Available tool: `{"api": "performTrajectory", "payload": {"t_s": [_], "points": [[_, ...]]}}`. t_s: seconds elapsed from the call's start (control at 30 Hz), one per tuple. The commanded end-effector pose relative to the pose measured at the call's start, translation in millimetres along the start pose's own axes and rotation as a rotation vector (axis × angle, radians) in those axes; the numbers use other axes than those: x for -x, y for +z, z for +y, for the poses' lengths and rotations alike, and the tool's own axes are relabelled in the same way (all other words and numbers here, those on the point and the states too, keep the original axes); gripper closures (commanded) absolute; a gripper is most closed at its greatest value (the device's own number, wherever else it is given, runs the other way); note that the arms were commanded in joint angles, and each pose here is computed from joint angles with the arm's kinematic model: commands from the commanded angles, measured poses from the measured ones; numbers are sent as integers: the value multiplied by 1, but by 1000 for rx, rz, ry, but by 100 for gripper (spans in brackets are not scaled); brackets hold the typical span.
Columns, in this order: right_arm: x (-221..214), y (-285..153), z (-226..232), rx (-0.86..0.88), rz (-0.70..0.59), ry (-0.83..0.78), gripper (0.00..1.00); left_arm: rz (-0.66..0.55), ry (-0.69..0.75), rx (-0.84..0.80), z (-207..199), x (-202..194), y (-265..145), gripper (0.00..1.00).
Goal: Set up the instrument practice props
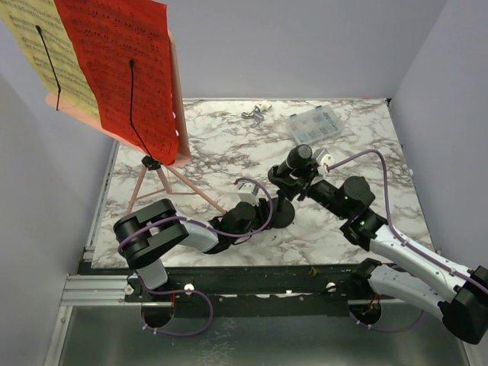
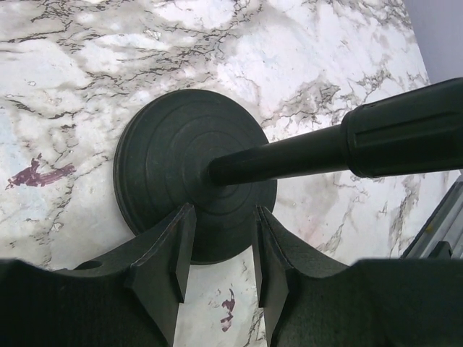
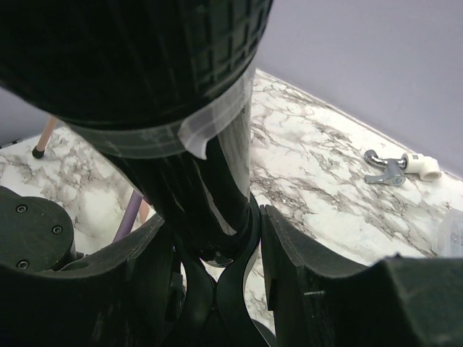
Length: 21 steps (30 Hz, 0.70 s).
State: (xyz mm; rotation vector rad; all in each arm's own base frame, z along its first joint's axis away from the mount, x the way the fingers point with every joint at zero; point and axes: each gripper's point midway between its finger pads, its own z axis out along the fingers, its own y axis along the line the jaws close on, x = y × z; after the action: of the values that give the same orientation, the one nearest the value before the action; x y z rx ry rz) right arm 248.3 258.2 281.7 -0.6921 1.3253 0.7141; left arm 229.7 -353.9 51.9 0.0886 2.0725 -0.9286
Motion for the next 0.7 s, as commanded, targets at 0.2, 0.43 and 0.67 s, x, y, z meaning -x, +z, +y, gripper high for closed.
{"api": "performTrajectory", "payload": {"t_s": [0.2, 0.43, 0.67], "points": [[56, 5, -1, -11, -179, -43, 67, 170, 68, 168, 53, -43, -22, 45], [56, 19, -16, -81, -174, -36, 65, 143, 76, 64, 12, -2, -54, 19], [50, 39, -20, -73, -149, -63, 60, 135, -53, -13, -1, 12, -110, 10]]}}
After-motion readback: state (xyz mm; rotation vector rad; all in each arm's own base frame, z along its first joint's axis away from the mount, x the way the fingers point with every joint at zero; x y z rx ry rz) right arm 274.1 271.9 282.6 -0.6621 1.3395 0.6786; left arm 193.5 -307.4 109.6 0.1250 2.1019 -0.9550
